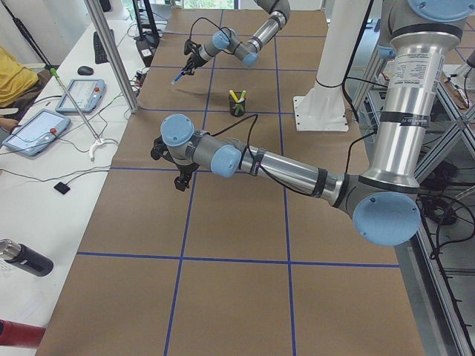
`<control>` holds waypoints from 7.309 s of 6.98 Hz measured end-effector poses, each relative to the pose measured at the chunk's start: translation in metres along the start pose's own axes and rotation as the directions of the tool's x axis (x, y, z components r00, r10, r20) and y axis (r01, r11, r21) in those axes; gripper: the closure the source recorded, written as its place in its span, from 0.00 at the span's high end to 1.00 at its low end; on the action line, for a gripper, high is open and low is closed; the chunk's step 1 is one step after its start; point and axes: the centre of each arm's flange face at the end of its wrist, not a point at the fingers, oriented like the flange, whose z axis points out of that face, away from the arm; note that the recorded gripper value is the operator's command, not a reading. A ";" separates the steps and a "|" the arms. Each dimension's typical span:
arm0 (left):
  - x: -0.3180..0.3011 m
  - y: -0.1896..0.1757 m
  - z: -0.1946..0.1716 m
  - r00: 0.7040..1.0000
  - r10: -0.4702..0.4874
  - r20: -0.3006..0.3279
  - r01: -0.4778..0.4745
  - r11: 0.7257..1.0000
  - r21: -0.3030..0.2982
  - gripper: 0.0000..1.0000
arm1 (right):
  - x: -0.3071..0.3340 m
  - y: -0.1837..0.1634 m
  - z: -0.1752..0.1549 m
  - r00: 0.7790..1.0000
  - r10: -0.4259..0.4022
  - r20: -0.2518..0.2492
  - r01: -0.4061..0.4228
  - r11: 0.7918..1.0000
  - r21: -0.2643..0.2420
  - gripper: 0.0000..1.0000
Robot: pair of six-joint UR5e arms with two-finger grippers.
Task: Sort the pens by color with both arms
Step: 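Lift the blue marker out and lay it on the table farther away, then move the left gripper over the pen cup while the right gripper withdraws, then grasp the red-capped white marker with the left gripper, then lift the red-capped marker out of the cup with the left gripper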
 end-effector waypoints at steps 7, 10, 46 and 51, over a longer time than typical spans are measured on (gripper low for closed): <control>0.001 0.000 0.000 1.000 0.010 -0.001 -0.010 1.000 0.006 1.00 | 0.001 0.024 -0.003 0.990 0.106 0.092 -0.108 0.994 0.024 0.95; 0.025 -0.023 -0.007 0.999 -0.044 -0.005 0.044 0.998 0.036 1.00 | 0.027 -0.002 0.006 0.974 0.158 0.165 -0.131 0.978 -0.163 0.98; 0.562 -0.103 0.270 0.956 -0.266 0.127 0.294 0.884 -0.364 0.00 | 0.272 -0.002 -0.047 0.984 0.018 0.178 0.116 0.693 -0.711 1.00; 0.573 -0.106 0.168 0.965 -0.260 0.042 0.261 0.926 -0.273 0.00 | 0.271 -0.004 -0.048 0.984 0.020 0.179 0.115 0.695 -0.710 1.00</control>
